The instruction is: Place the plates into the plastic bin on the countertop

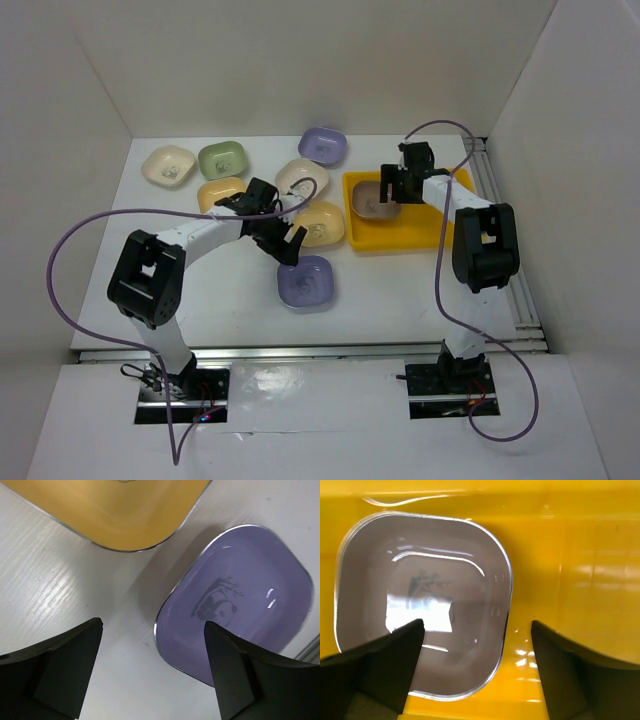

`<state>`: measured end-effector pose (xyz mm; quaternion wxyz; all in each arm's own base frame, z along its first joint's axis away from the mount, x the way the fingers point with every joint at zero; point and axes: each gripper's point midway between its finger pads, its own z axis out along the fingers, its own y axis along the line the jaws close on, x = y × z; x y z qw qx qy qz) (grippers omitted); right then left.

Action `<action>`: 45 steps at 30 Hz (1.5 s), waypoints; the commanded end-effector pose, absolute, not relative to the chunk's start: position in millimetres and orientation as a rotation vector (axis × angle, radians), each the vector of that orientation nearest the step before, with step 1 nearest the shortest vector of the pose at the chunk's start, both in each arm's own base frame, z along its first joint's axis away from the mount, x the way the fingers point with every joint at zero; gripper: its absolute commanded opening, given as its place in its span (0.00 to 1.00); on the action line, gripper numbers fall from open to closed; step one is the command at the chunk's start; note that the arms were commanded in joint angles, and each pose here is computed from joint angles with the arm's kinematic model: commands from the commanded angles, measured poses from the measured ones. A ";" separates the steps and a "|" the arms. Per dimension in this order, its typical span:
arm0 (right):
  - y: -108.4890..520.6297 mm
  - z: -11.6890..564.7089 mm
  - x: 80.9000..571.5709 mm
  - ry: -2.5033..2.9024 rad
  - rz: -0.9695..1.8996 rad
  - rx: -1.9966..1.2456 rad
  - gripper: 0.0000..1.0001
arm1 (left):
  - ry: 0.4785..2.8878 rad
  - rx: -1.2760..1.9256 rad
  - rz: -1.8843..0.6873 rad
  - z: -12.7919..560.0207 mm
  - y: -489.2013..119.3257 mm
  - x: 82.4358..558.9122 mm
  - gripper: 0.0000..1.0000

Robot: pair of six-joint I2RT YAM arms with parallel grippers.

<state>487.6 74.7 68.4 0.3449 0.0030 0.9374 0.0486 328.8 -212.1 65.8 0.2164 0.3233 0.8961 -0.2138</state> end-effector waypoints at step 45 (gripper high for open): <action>314.2 126.5 271.4 2.144 0.591 -0.478 0.68 | 2.294 0.936 -0.620 163.6 -213.2 311.3 0.00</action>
